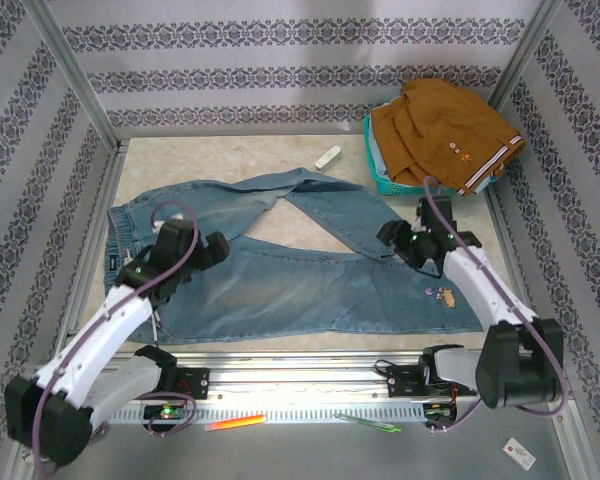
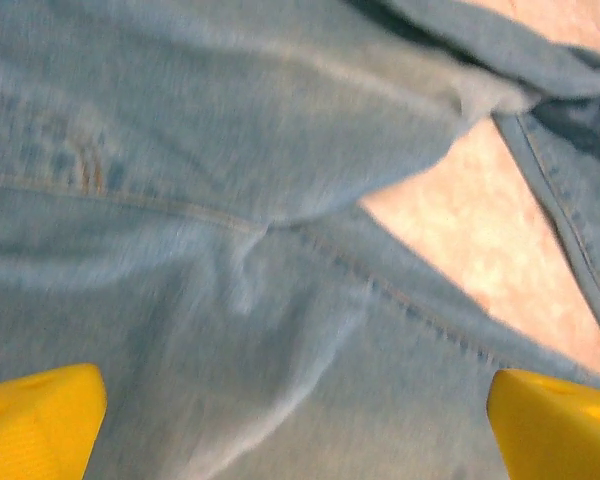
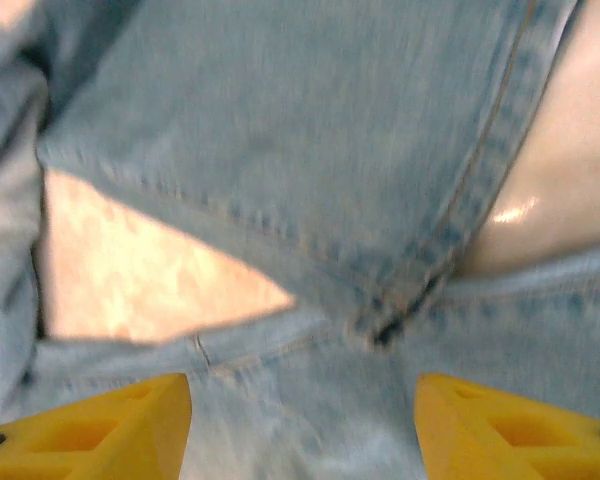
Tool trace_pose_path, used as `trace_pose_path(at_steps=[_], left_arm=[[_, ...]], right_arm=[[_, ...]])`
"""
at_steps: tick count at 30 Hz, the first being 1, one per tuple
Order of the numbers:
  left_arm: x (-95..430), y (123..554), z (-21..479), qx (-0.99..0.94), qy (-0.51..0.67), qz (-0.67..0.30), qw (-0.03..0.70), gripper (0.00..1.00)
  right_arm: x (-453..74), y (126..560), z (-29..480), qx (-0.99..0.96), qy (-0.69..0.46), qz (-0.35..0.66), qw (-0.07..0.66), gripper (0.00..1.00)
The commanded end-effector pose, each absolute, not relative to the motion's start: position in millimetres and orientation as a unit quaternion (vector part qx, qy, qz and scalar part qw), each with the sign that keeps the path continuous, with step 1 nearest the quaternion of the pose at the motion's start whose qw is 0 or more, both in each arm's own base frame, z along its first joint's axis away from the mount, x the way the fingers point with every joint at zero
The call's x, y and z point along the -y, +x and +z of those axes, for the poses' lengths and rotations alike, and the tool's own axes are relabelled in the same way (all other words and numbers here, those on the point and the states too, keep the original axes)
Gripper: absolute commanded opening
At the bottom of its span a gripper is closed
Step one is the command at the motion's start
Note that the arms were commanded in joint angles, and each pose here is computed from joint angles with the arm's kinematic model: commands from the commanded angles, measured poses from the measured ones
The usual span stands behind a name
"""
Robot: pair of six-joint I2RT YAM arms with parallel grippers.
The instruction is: Fold and stack the trousers
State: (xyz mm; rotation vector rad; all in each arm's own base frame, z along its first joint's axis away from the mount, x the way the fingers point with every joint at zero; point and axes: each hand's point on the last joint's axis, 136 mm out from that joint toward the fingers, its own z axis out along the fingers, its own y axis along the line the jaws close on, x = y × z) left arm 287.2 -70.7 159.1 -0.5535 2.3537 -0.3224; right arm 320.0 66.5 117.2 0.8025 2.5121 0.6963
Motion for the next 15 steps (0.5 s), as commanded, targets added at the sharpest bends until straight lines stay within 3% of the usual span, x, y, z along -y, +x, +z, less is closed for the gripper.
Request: trace_pose_path(at_steps=[1, 12, 14, 15], left_arm=[[66.9, 311.4, 148.0, -0.915, -0.198, -0.104, 0.334, 0.98], [79.8, 335.1, 130.1, -0.908, -0.222, -0.145, 0.323, 0.98], [79.0, 332.4, 126.9, -0.909, -0.223, -0.144, 0.321, 0.98], [78.5, 330.9, 126.5, -0.909, -0.223, -0.144, 0.320, 0.98]], right_arm=[[-67.2, 327.3, 90.1, -0.900, 0.315, 0.264, 0.145, 0.60], [-85.8, 321.5, 50.9, -0.880, 0.363, 0.295, 0.085, 0.60], [-89.0, 326.8, 45.8, -0.879, 0.365, 0.298, 0.078, 0.56], [-90.9, 330.4, 43.3, -0.876, 0.367, 0.304, 0.074, 0.47]])
